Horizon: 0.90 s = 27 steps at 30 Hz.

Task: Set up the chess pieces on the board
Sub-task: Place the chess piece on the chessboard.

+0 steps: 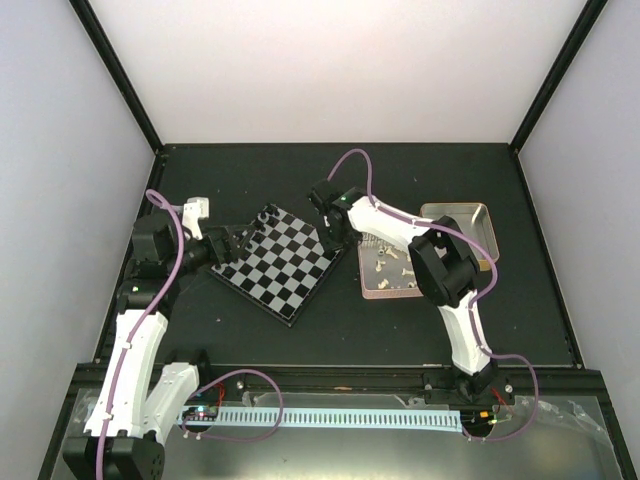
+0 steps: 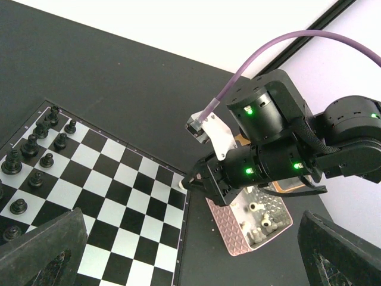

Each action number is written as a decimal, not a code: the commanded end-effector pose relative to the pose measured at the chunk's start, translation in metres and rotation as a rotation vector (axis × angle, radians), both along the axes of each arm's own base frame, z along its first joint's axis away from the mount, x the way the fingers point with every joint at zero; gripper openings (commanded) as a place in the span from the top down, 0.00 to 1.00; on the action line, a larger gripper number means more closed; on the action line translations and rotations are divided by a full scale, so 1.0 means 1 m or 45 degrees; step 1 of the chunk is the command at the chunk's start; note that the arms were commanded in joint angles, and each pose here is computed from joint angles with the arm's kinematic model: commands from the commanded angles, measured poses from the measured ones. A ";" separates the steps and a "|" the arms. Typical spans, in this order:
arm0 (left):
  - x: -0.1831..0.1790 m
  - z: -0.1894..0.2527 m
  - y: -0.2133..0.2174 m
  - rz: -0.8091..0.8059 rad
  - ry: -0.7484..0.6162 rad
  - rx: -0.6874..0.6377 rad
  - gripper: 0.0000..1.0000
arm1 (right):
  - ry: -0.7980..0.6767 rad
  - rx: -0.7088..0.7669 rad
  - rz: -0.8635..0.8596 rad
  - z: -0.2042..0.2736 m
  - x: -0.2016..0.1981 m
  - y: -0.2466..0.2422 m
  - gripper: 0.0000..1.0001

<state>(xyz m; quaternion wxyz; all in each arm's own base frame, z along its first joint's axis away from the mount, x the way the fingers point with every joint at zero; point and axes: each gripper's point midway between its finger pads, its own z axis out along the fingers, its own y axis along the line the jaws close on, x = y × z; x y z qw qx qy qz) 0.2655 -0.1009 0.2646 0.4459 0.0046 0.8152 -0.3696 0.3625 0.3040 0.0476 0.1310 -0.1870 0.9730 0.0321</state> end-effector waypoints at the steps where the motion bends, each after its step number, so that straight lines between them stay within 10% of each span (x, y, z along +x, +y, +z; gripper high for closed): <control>1: -0.003 0.000 -0.002 -0.012 0.005 0.002 0.01 | 0.006 -0.080 -0.010 -0.001 -0.001 -0.011 0.86; 8: -0.003 0.003 -0.002 -0.018 0.000 0.000 0.01 | -0.053 0.034 0.017 0.025 0.002 0.001 0.64; 27: -0.004 0.000 -0.002 -0.019 0.013 -0.001 0.01 | -0.012 -0.022 -0.045 0.013 -0.003 -0.010 0.64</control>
